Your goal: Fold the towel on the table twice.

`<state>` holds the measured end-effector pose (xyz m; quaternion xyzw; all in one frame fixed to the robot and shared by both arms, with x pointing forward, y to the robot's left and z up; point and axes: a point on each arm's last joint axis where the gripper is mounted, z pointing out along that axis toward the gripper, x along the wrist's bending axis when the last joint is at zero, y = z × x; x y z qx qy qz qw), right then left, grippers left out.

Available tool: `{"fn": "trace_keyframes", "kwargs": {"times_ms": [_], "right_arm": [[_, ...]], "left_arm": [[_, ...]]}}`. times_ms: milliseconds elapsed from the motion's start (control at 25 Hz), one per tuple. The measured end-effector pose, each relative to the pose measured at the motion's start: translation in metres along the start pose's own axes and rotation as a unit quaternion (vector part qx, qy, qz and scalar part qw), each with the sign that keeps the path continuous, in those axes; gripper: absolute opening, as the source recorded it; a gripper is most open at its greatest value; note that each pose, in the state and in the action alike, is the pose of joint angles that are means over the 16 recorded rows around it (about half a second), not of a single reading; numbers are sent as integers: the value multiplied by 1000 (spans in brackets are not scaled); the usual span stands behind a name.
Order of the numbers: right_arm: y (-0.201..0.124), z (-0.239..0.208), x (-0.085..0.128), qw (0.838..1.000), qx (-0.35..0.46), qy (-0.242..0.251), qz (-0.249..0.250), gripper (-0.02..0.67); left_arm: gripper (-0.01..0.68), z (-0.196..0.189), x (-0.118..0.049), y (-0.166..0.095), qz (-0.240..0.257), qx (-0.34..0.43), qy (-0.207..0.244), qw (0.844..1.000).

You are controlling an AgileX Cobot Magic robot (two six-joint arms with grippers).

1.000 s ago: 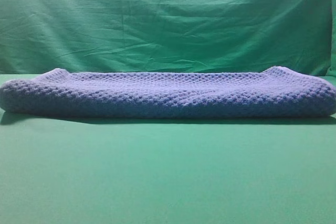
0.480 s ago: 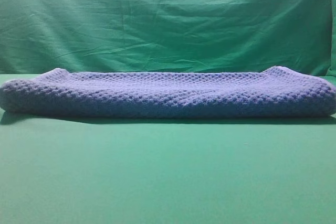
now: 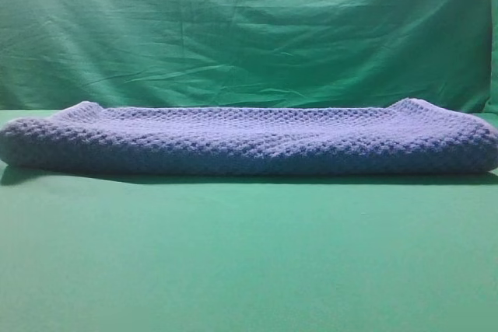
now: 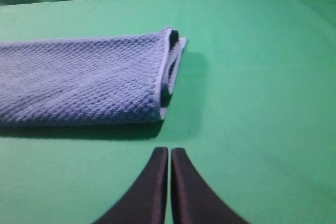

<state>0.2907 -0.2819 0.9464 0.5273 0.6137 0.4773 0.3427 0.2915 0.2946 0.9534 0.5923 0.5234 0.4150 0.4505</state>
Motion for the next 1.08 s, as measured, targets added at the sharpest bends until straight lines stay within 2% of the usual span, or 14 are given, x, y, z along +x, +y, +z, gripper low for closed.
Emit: {"fn": "trace_keyframes", "kwargs": {"times_ms": [320,1080], "right_arm": [[1,-1,-4,999,-15,-33,10,0],[1,-2,-4,999,-17,-36,12,0]], "left_arm": [[0,0,1,0,-3,1,10,1000],[0,0,1,0,-3,1,10,1000]]}}
